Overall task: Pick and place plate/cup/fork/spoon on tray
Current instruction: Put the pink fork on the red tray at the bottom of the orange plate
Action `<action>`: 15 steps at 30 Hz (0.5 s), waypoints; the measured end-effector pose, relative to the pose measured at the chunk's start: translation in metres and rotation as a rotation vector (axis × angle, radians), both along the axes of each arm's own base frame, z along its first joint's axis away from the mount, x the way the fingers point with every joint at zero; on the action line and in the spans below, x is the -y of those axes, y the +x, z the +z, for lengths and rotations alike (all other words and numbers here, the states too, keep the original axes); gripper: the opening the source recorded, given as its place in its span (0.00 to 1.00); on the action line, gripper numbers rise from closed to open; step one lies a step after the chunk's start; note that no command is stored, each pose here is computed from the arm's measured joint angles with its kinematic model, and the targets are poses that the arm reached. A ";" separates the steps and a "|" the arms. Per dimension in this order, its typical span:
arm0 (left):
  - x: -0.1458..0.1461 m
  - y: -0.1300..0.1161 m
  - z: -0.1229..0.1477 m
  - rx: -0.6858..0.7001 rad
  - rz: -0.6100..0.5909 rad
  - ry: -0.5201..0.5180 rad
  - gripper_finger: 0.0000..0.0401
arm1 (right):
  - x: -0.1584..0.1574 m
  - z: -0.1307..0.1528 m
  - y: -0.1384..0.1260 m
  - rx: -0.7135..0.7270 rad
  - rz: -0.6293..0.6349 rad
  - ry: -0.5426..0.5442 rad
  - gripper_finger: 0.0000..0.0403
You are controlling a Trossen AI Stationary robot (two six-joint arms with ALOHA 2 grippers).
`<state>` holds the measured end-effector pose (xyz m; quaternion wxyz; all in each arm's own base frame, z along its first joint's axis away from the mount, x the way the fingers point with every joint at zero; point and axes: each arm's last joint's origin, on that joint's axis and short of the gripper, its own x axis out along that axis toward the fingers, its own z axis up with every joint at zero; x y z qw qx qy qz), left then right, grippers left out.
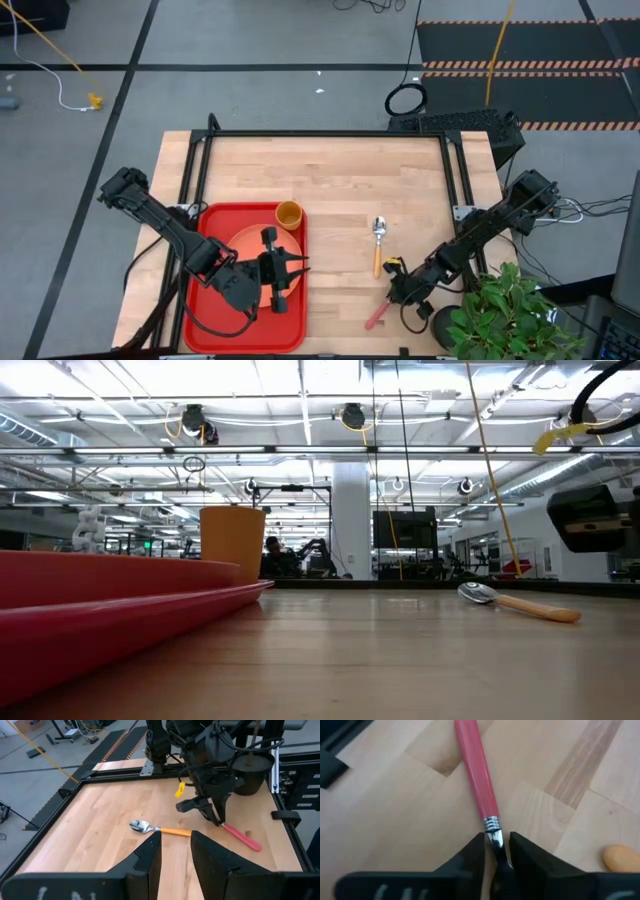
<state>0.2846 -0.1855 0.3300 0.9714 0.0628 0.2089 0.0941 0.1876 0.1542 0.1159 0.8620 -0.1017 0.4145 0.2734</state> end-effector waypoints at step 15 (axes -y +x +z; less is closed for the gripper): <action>-0.006 0.007 0.003 0.034 0.015 -0.043 0.27 | -0.009 0.023 0.015 0.141 0.009 0.089 0.02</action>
